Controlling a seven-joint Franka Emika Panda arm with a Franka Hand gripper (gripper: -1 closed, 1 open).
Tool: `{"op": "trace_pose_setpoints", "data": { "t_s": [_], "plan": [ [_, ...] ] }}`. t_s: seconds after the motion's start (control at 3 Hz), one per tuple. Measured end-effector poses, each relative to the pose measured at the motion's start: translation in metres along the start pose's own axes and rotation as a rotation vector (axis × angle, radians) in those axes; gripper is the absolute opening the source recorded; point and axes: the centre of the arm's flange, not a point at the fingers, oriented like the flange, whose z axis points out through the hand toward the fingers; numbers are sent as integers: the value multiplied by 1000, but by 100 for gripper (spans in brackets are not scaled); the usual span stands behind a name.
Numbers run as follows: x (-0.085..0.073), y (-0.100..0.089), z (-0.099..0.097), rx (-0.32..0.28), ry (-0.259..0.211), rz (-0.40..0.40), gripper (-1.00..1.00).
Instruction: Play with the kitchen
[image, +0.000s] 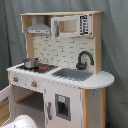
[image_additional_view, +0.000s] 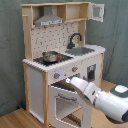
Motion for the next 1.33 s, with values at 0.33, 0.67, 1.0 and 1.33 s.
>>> {"op": "trace_pose_setpoints", "data": {
  "t_s": [0.33, 0.67, 1.0, 1.33],
  "plan": [
    [4, -20, -7, 7, 16, 60, 100],
    [7, -38, -13, 14, 28, 122, 100],
    [8, -58, -17, 27, 34, 204, 100],
    [7, -75, -17, 45, 30, 284, 100]
  ]
}}
